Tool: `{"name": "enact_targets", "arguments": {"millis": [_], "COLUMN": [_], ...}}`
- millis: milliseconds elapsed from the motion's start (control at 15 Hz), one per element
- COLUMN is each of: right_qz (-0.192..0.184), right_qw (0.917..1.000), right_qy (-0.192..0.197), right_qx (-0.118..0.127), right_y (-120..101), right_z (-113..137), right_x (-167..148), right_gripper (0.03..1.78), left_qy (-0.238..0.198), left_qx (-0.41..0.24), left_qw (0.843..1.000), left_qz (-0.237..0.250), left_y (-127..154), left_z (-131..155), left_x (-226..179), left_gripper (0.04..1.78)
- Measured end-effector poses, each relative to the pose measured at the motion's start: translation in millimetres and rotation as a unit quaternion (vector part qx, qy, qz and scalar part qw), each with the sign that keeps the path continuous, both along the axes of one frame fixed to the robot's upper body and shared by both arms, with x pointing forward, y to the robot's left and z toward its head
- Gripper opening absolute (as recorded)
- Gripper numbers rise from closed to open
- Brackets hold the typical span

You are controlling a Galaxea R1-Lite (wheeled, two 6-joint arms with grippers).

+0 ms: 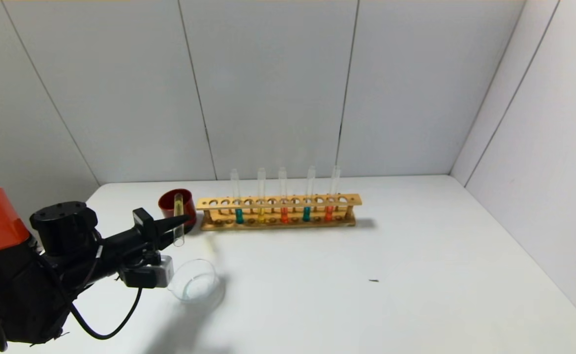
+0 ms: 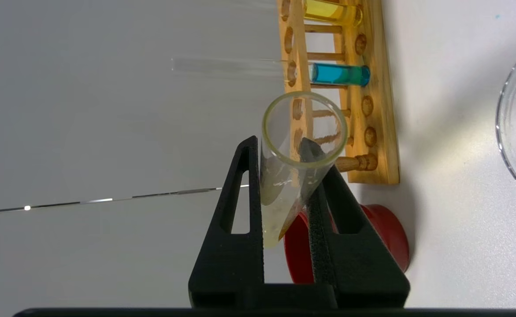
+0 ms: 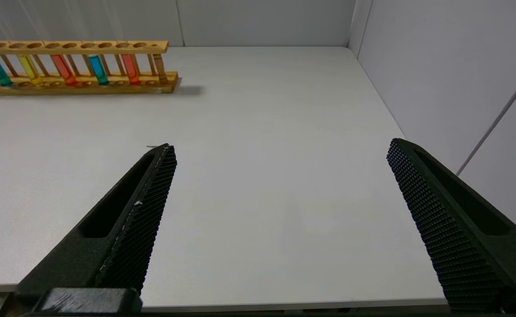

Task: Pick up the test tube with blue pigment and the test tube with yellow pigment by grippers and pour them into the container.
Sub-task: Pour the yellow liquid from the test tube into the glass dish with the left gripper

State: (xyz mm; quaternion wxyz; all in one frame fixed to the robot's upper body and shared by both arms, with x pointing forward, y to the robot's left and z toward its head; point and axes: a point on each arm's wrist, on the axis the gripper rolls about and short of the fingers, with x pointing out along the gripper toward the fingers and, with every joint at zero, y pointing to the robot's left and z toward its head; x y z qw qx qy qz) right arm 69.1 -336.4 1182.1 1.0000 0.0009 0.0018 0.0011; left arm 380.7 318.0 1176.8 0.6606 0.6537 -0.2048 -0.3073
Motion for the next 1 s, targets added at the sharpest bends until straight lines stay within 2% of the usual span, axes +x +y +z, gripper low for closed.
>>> {"name": "enact_targets", "arguments": {"millis": [1000], "right_qz": [0.0], "right_qw": [1.0], "right_qy": [0.0], "right_qx": [0.0], "right_y": [0.0], "right_z": [0.0], "right_x": [0.0], "right_gripper": [1.75], "left_qy": [-0.052], "left_qx": [0.06], "left_qw": [0.997], "left_qz": [-0.014], "left_y": [-1.0], "left_z": [-4.6], "left_x": [-2.2], "left_gripper": [0.33]}}
